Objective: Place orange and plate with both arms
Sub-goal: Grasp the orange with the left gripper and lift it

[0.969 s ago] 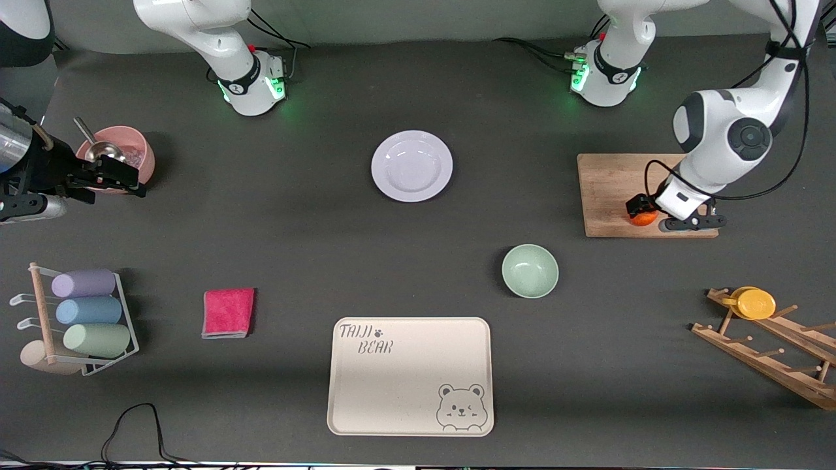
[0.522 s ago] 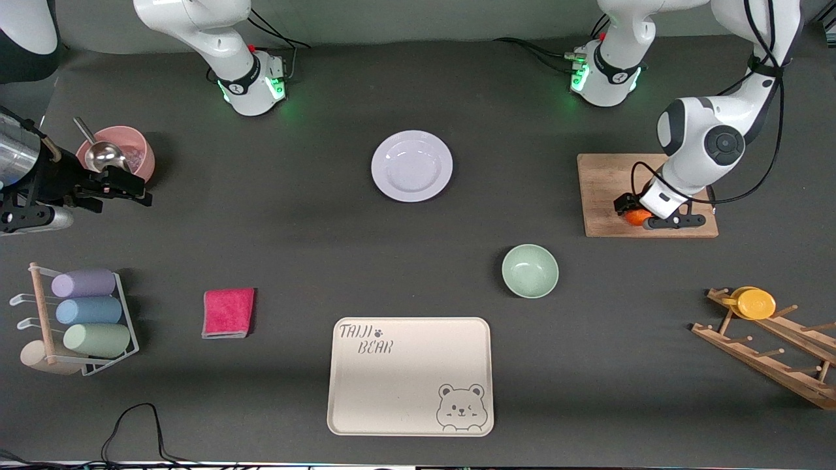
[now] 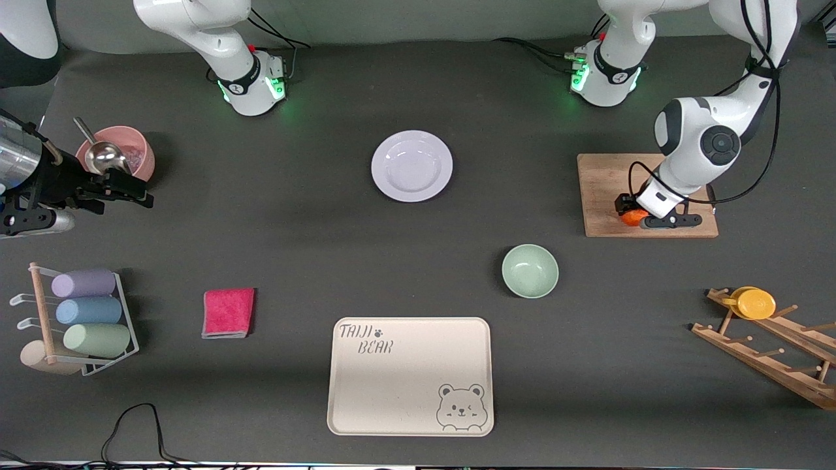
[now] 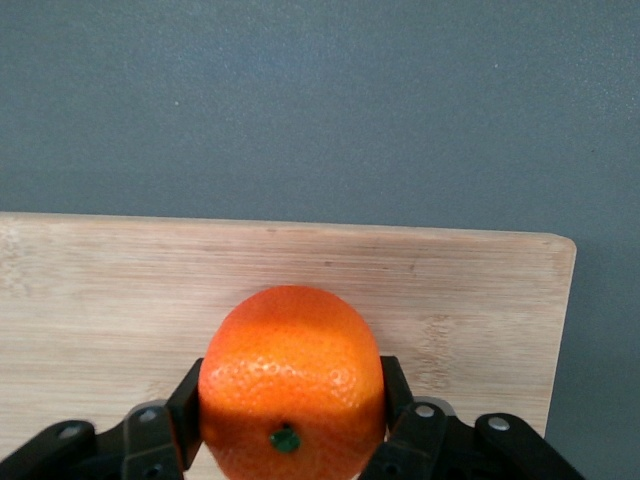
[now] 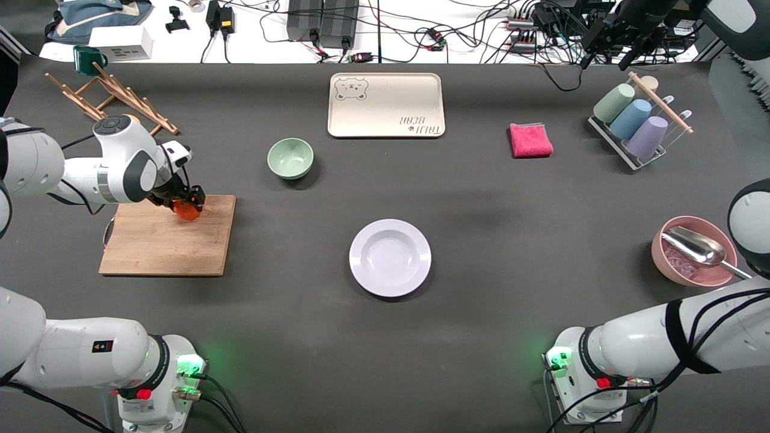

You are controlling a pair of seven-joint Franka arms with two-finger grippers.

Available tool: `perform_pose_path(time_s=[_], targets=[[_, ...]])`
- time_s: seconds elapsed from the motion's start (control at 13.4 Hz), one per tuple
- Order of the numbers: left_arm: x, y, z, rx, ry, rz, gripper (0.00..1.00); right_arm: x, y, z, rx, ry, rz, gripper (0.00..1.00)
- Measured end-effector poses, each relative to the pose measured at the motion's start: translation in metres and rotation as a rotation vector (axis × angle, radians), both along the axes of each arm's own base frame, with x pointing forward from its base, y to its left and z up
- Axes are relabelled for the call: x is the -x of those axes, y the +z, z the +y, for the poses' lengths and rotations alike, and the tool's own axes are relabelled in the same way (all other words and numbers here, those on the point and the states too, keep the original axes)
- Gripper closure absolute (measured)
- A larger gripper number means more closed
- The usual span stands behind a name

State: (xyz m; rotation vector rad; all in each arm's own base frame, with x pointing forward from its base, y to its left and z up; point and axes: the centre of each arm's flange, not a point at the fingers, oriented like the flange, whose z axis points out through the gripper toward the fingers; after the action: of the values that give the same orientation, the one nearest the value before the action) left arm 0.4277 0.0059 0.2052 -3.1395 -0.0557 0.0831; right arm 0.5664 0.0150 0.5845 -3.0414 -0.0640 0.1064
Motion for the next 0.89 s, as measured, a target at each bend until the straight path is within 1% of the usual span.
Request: perform_pose_path(time_s=[0.07, 0.15, 0.37, 0.52, 0.67, 0.89], targets=[[0.000, 0.000, 0.000, 0.000, 0.000, 0.000, 0.30, 0.000, 0.000, 0.001, -0.012, -0.001, 0.000, 0.00], [0.000, 0.000, 0.000, 0.000, 0.000, 0.000, 0.30, 0.000, 0.000, 0.003, -0.039, -0.006, 0.000, 0.00], [-0.003, 0.005, -0.001, -0.001, -0.003, 0.007, 0.30, 0.000, 0.002, 0.001, -0.140, -0.043, 0.004, 0.00], [-0.011, 0.021, -0.001, -0.002, -0.004, 0.020, 0.30, -0.001, 0.001, 0.005, -0.225, -0.097, 0.021, 0.00], [-0.025, 0.055, -0.007, -0.005, -0.018, 0.043, 0.30, -0.001, -0.006, 0.017, -0.299, -0.133, 0.053, 0.00], [-0.053, 0.138, -0.035, -0.013, -0.061, 0.085, 0.30, 0.003, -0.037, 0.031, -0.469, -0.186, 0.133, 0.00]])
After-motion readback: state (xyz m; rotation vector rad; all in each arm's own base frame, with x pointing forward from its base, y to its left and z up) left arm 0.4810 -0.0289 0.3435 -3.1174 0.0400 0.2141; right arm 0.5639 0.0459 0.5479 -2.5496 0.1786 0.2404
